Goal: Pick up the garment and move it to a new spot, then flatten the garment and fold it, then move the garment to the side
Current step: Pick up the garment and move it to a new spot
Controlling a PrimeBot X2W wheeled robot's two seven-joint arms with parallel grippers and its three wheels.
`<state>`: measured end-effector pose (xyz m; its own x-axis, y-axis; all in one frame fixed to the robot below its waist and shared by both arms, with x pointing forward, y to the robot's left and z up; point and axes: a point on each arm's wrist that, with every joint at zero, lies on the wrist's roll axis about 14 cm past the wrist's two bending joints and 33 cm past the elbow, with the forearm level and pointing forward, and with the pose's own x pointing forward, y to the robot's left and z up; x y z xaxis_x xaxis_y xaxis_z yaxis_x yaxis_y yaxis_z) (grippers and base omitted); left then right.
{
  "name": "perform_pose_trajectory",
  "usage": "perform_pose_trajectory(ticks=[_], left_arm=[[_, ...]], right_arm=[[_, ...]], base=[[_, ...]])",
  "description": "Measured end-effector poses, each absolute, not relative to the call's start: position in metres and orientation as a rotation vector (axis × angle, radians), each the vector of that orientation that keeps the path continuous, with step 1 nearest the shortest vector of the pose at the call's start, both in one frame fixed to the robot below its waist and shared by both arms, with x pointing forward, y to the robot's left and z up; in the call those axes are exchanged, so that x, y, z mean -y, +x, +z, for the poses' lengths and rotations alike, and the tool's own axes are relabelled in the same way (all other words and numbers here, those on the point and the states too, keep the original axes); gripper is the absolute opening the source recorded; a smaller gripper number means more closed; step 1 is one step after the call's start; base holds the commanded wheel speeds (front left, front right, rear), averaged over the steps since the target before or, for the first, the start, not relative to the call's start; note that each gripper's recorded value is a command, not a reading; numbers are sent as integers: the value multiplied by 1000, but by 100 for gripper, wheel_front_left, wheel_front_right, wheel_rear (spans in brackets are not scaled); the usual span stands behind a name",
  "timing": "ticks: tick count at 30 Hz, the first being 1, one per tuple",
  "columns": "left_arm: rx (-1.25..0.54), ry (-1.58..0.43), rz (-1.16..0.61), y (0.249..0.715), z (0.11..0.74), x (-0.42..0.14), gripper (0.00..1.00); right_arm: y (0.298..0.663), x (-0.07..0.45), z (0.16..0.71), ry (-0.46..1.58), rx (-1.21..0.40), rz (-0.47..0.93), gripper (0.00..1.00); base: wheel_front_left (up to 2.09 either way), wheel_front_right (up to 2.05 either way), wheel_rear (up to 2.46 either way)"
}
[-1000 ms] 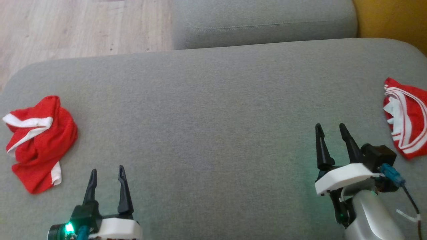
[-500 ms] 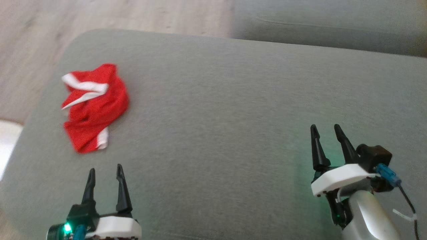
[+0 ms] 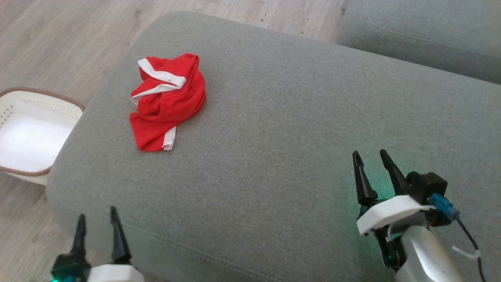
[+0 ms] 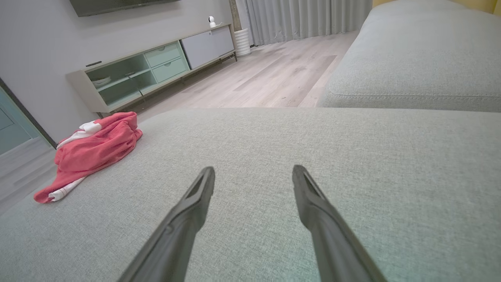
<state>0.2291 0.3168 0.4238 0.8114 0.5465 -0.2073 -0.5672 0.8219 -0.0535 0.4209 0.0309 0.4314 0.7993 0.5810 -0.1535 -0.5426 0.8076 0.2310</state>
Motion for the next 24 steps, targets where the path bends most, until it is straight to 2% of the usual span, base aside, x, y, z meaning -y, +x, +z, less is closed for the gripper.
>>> perform_pose_trajectory(ticks=[8,16,24], left_arm=[[-167,-82,647,241,434,-358,100],[-86,-10,524,330,468,-379,100],[-123,1,389,419,463,-373,100]], right_arm=[[426,-22,416,154,-247,591,100],[458,-8,410,140,-220,542,100],[477,13,395,117,-222,492,100]], base=[[0,0,0],[0,0,0],[0,0,0]])
